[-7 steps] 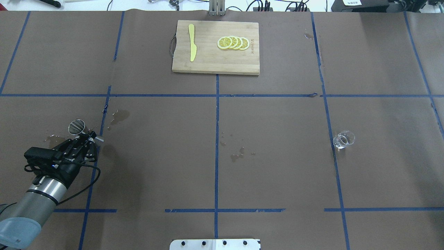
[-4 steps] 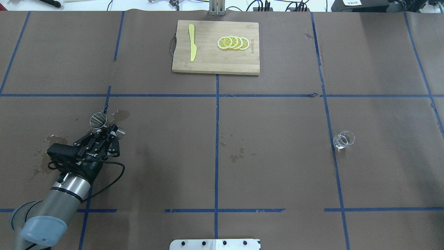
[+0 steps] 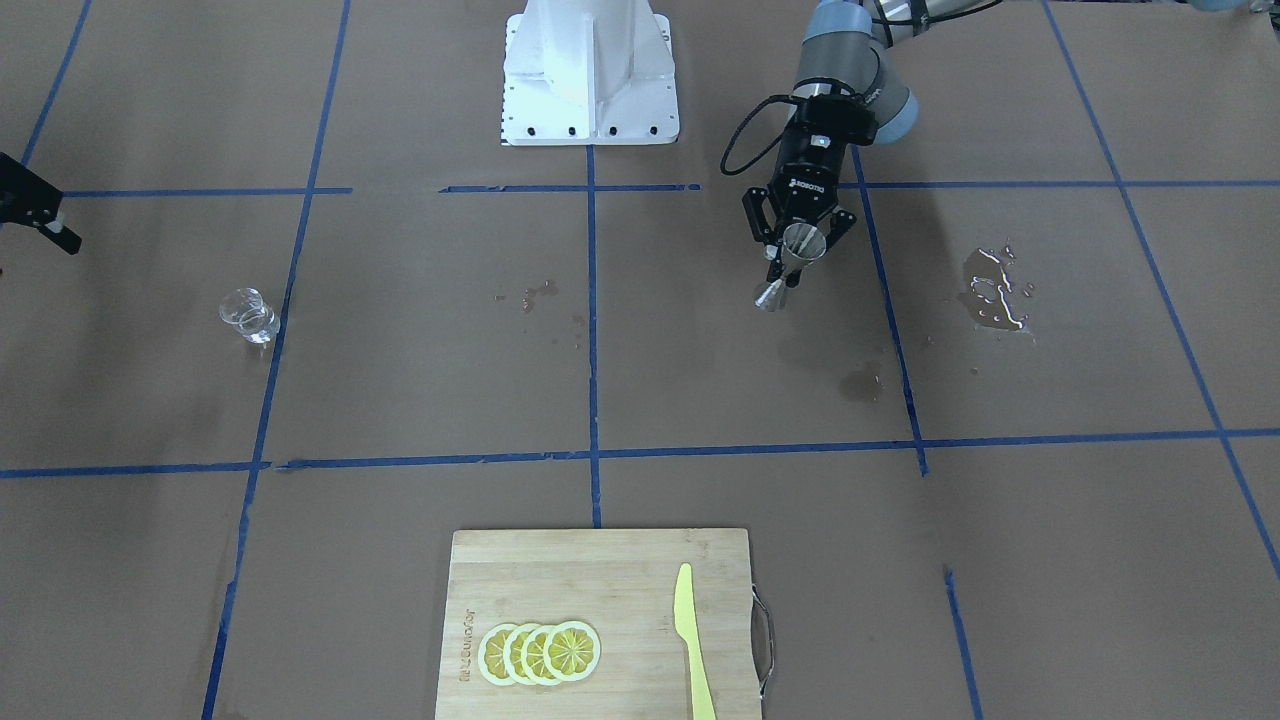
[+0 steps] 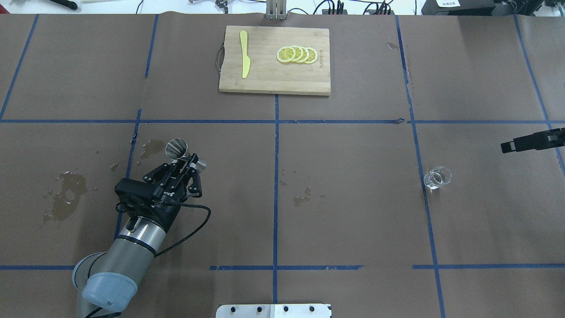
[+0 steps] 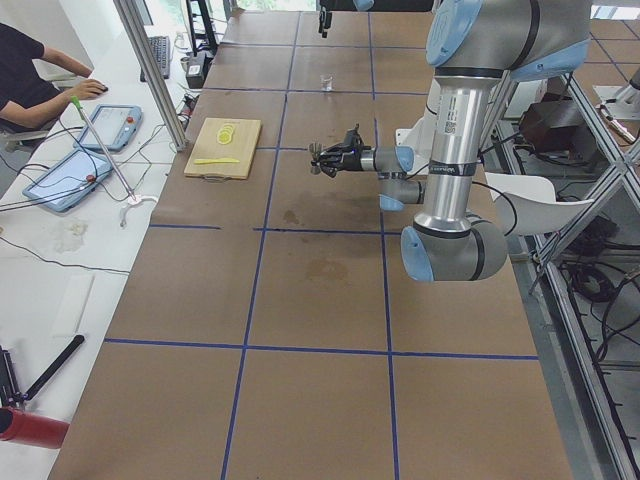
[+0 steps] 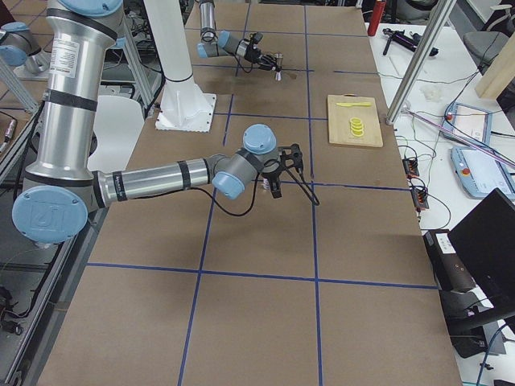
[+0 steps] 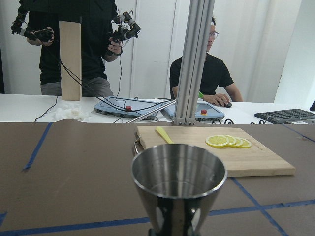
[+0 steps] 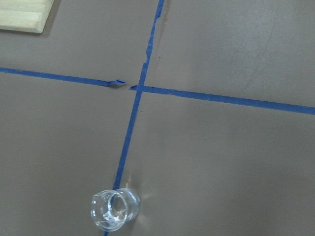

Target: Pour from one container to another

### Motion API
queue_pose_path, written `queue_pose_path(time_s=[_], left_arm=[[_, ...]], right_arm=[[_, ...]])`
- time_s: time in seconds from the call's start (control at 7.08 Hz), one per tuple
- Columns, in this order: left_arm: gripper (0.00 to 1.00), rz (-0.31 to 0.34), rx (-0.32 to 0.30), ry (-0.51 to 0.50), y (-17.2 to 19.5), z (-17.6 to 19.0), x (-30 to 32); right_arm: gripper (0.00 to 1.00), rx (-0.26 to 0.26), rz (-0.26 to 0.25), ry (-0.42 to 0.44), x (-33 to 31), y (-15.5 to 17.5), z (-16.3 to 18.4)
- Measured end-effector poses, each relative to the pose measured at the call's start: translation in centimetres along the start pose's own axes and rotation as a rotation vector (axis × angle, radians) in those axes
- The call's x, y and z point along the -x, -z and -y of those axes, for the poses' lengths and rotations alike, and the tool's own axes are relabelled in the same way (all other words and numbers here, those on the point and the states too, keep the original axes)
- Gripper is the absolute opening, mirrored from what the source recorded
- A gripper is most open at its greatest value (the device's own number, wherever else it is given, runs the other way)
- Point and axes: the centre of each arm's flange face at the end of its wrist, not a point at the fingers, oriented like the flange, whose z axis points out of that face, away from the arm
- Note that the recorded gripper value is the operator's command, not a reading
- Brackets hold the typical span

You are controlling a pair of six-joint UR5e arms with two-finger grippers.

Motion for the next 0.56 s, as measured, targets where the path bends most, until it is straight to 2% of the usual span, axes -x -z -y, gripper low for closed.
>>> queue_pose_path(time_s=[0.28, 0.56], left_arm=[[0.00, -0.011, -0.002, 0.010, -1.8, -0.4, -2.7], [0.00, -0.032, 0.046, -0.017, -3.4, -1.6, -2.7]], right_arm=[[1.00, -0.025, -0.014, -0.045, 6.8, -3.3, -1.7], [1.00, -0.101, -0.040, 0.013, 13.4, -6.3, -4.9]])
